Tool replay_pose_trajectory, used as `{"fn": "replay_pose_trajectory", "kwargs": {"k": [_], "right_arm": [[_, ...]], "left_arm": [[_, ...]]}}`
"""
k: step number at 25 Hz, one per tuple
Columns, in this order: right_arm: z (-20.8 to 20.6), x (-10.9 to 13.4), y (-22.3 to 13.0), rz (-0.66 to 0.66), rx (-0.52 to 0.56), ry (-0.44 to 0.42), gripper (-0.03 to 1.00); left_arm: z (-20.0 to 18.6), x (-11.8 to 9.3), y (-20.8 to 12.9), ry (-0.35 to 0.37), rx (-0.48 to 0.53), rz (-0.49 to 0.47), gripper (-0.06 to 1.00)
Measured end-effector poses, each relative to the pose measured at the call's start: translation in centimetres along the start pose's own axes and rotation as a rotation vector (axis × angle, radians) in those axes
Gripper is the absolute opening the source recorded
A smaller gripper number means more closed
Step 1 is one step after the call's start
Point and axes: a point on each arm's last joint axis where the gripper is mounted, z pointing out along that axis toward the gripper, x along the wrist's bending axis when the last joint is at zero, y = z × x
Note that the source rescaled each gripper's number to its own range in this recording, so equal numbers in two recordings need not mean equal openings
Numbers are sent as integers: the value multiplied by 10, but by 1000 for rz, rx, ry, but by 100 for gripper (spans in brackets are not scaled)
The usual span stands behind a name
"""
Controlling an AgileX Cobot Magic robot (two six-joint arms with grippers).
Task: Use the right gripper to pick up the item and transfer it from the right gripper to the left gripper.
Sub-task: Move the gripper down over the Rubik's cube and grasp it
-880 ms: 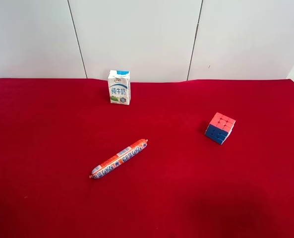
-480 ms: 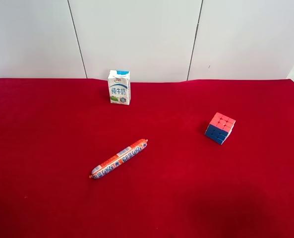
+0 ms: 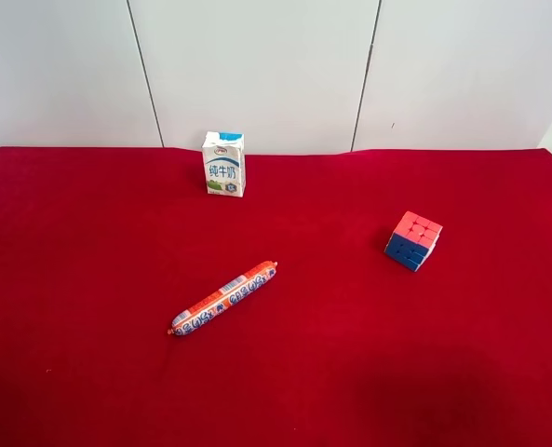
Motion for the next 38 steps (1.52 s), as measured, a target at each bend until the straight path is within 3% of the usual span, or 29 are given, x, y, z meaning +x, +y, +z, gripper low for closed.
{"fn": "replay_pose_trajectory", "kwargs": {"k": [22, 26, 30, 38], "right_arm": [[-1, 2, 4, 13, 7, 24, 100], [2, 6, 38, 6, 79, 27, 100], [21, 11, 85, -82, 190, 26, 100], [124, 26, 148, -245, 504, 50, 100]], "left_arm": [[0, 0, 0, 0, 0, 0, 100], [0, 0, 0, 0, 0, 0, 100], [0, 0, 0, 0, 0, 0, 100], [0, 0, 0, 0, 0, 0, 100]]}}
